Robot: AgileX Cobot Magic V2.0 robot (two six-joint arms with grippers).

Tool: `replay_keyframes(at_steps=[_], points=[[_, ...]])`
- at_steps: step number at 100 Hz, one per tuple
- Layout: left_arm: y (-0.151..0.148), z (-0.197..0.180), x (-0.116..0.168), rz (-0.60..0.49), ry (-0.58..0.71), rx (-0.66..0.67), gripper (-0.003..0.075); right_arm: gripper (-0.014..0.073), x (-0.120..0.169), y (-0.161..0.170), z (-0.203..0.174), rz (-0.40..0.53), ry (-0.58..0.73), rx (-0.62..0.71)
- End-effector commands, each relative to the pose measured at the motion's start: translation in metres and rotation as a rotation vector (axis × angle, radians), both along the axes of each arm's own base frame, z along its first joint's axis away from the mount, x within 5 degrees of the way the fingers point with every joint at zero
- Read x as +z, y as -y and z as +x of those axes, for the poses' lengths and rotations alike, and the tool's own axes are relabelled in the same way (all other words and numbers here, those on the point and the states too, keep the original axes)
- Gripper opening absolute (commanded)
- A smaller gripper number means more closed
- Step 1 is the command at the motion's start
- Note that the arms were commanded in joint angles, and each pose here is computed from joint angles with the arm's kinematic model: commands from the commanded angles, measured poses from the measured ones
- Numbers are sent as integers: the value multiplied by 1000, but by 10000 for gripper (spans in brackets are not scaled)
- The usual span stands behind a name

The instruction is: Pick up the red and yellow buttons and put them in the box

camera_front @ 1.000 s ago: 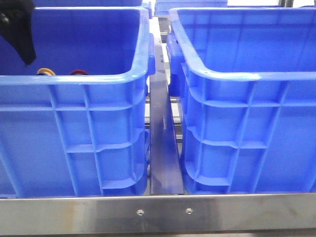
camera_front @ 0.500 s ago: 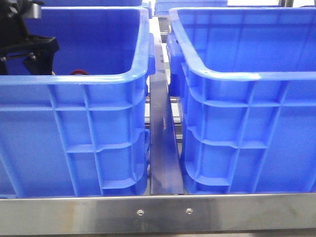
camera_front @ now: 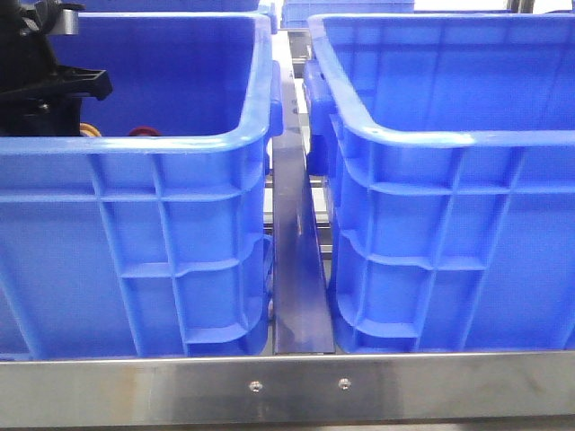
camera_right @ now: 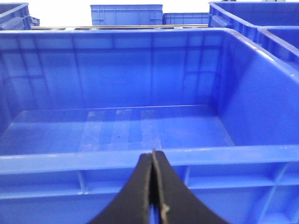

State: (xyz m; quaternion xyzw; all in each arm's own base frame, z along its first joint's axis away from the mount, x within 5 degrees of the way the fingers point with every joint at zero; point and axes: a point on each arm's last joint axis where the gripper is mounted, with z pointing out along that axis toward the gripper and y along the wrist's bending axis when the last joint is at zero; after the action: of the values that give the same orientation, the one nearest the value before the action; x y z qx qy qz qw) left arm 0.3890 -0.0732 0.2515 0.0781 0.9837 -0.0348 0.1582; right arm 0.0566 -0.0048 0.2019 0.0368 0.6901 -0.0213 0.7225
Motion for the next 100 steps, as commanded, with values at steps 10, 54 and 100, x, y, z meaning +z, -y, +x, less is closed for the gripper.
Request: replay_keyframes(at_steps=[10,54,100], points=[[-1,0,30,-37,114,12,115,-102,6,-1,-2,-12,88,3],[-2,-7,52,-51,183,12,115,-102,6,-1,-2,-12,88,3],[10,-70,110,-147,331,-49,115,-102,9,-1,-2,-15,122,10]])
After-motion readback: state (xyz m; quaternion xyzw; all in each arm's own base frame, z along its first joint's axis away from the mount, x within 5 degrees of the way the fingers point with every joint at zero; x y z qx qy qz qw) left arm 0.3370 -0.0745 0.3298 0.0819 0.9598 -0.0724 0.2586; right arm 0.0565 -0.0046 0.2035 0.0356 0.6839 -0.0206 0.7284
